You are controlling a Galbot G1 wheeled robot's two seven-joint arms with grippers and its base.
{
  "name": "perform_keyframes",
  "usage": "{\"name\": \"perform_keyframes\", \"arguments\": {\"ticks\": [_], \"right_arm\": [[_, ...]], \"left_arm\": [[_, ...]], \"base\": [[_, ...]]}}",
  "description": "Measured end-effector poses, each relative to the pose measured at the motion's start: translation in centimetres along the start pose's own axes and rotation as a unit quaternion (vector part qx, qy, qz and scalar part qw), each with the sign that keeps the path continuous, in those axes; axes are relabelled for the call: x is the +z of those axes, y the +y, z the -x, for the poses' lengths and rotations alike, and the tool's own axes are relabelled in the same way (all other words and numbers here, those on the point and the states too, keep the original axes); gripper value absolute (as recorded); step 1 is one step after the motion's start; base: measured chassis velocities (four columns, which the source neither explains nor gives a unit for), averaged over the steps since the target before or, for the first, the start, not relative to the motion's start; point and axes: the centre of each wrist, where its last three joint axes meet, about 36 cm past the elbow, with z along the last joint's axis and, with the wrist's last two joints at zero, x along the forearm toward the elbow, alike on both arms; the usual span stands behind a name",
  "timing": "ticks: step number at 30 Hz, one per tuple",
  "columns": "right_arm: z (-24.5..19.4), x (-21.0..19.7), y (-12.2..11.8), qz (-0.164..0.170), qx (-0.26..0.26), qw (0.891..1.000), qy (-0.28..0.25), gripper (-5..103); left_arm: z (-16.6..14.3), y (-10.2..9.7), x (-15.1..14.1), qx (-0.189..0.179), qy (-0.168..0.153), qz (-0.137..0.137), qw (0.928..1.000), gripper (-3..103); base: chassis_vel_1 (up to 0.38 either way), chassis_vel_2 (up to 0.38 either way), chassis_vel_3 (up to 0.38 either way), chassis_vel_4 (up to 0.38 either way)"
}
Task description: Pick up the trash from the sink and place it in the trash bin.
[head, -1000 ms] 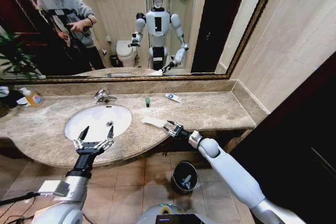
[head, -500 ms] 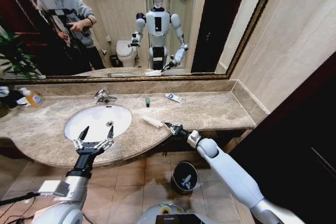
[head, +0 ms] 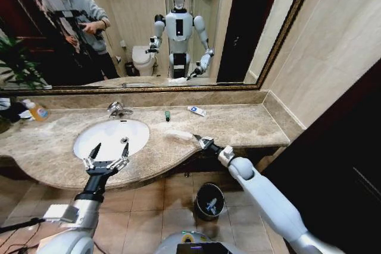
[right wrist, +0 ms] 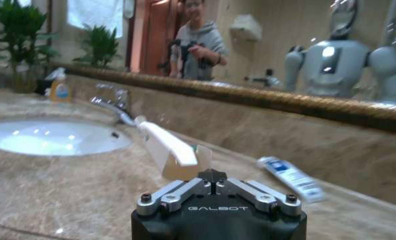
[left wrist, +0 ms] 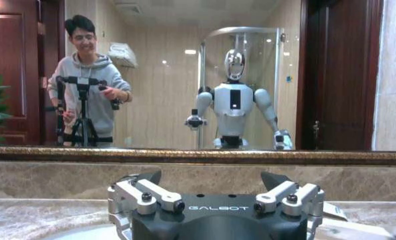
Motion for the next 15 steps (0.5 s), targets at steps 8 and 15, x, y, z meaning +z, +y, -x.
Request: {"name": "perform_keyframes", "arguments": {"ticks": [8, 15], "right_arm": [[-7.7, -1.0, -2.8, -0.006, 0.057, 0.998, -0.021, 0], [-15.8, 2.0, -1.0, 0.007, 0.136, 0.990, -0.034, 0]], "left_arm": [[0.0, 0.0, 0.0, 0.000, 0.000, 0.000, 1.0000, 100], [0.0, 0.0, 0.0, 0.000, 0.000, 0.000, 1.0000, 100]], "base": [[0.000, 0.000, 0.000, 0.000], [0.000, 0.000, 0.000, 0.000]]}}
